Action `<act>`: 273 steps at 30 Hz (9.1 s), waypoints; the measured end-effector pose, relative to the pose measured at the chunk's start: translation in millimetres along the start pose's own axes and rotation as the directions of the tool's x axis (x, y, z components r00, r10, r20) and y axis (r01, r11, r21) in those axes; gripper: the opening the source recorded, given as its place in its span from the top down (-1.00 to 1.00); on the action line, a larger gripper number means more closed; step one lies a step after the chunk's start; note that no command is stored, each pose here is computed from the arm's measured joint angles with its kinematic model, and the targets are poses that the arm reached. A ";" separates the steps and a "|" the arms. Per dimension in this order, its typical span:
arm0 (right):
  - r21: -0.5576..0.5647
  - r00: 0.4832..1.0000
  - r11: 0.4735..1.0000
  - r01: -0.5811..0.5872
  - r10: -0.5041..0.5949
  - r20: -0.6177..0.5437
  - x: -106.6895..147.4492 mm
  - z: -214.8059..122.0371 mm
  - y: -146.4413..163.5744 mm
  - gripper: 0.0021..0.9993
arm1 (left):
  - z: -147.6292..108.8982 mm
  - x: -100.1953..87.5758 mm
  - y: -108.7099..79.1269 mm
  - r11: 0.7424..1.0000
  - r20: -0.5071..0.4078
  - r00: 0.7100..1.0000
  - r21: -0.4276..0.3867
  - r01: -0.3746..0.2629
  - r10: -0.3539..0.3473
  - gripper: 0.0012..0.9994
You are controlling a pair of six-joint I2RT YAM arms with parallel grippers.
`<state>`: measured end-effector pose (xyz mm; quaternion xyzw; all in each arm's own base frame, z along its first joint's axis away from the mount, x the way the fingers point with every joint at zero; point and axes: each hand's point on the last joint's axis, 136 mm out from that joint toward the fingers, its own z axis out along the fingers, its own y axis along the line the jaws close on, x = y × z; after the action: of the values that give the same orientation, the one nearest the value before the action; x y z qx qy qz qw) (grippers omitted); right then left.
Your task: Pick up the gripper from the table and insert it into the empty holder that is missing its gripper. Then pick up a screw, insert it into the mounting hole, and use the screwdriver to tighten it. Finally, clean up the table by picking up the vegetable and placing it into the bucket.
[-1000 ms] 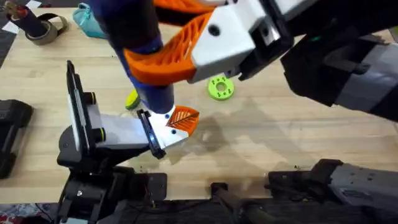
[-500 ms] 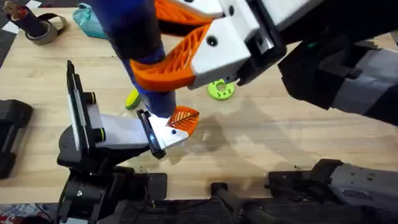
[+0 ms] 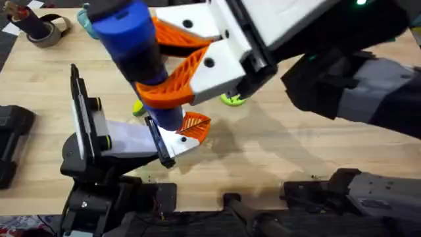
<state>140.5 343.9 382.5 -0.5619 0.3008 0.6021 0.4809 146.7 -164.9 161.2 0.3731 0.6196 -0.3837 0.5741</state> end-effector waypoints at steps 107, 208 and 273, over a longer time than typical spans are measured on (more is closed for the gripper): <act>0.066 0.999 0.998 -0.024 0.026 -0.028 34.1 -8.1 -16.5 0.90 | 0.0 0.1 0.0 1.000 0.000 1.000 0.000 0.003 -0.003 0.98; 0.646 0.003 0.669 0.368 0.694 -0.720 182.1 -369.8 -44.8 0.90 | -1.7 -2.9 24.1 0.990 0.007 1.000 -0.140 -0.011 0.012 0.99; 0.962 0.601 0.130 0.240 0.759 -0.252 66.9 -293.4 94.3 -0.99 | -89.3 -83.3 115.7 0.568 -0.370 0.715 -0.821 0.046 -0.593 -0.97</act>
<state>173.9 61.6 246.1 -0.2348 0.8752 0.0694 0.4172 218.4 -36.5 243.0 0.0694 0.9309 -0.0451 0.3557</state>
